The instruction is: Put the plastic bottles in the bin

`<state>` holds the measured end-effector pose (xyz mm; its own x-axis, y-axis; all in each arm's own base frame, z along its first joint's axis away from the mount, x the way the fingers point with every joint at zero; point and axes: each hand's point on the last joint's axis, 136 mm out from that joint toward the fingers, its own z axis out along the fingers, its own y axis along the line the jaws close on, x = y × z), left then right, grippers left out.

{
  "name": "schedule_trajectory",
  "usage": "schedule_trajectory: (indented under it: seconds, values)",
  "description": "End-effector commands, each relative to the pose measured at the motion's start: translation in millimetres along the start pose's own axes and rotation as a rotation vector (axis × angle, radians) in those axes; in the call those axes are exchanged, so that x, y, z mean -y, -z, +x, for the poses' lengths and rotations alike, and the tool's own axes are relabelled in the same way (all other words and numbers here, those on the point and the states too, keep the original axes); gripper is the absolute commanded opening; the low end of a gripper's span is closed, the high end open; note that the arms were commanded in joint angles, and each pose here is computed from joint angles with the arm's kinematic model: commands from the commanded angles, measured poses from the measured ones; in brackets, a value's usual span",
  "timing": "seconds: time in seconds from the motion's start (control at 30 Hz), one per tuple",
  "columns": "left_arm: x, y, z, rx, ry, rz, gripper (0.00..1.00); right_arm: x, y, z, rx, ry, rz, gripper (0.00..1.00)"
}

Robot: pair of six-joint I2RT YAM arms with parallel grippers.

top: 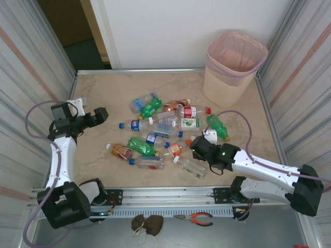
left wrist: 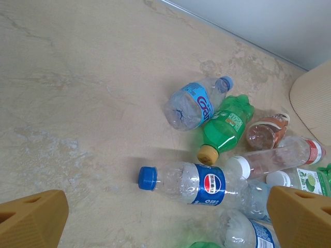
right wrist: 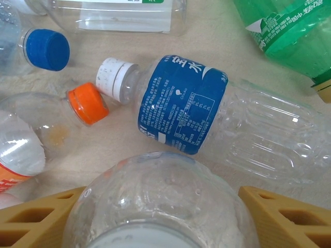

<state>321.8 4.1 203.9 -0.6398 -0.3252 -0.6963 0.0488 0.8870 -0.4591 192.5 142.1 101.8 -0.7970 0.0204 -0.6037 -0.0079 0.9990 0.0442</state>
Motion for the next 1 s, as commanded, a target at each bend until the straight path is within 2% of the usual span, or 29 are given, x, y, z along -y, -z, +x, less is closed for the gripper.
schedule_trajectory:
  seconds: [0.0, 0.3, 0.53, 0.8, 0.97]
  values:
    - [1, 3, -3, 0.024, -0.014, 0.006, 0.99, 6, 4, -3, 0.026, 0.02, 0.03, 0.69]
    - [-1, 4, -4, 0.028, -0.006, 0.006, 0.99, 8, 13, -11, 0.038, 0.021, 0.04, 0.62]
    - [-1, 4, -5, 0.029, -0.002, 0.011, 0.99, 13, 44, -36, 0.098, -0.002, 0.018, 0.62]
    - [-2, 4, -6, 0.032, 0.006, 0.015, 0.99, 13, 87, -89, 0.161, -0.023, -0.022, 0.62]
    - [-2, 5, -6, 0.036, 0.007, 0.015, 0.99, 16, 112, -135, 0.198, -0.05, -0.07, 0.61]
